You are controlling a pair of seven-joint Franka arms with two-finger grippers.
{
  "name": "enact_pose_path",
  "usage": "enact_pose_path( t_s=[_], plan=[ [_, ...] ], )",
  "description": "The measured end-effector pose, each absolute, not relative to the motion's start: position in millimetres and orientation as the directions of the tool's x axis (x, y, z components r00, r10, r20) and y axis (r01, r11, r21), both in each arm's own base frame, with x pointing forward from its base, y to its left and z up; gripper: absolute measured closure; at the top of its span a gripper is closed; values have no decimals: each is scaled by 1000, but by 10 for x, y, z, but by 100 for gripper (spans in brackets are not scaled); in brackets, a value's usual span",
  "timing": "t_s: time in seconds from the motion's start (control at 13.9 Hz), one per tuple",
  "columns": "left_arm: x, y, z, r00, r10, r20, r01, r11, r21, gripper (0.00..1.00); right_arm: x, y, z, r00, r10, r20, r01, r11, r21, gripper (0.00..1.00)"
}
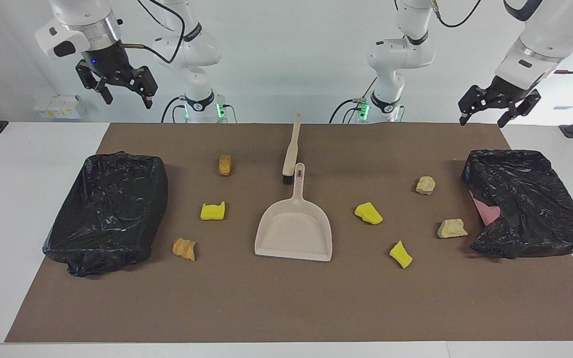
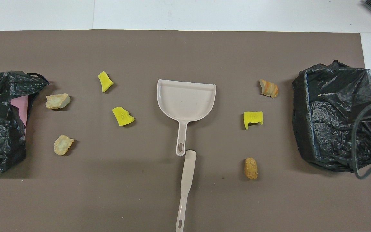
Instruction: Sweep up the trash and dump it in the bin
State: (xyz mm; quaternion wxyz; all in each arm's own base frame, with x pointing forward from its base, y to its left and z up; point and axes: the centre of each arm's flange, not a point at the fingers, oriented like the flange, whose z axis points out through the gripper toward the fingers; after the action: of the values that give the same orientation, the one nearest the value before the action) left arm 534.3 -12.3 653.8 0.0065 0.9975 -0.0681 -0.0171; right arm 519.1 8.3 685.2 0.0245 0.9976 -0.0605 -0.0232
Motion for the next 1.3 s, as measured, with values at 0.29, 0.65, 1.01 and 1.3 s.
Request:
enact_pose_path(
  t_s=[0.29, 0.65, 1.01, 1.3],
  plan=[
    [5342, -134, 6538, 990, -139, -34, -138, -990, 15, 0, 5191, 75, 6849, 991, -123, -47, -122, -992, 34, 0],
    [5340, -158, 6533, 989, -146, -35, -146, -989, 15, 0, 5191, 83, 6846, 991, -121, -47, -120, -992, 31, 0],
    [5329, -252, 6473, 985, -164, -49, -163, -986, 28, 0, 5191, 83, 6846, 991, -121, -48, -120, -992, 31, 0],
    [5284, -477, 6311, 975, -205, -84, -202, -979, 34, 0, 5191, 83, 6846, 991, -121, -48, -120, -992, 31, 0]
  ],
)
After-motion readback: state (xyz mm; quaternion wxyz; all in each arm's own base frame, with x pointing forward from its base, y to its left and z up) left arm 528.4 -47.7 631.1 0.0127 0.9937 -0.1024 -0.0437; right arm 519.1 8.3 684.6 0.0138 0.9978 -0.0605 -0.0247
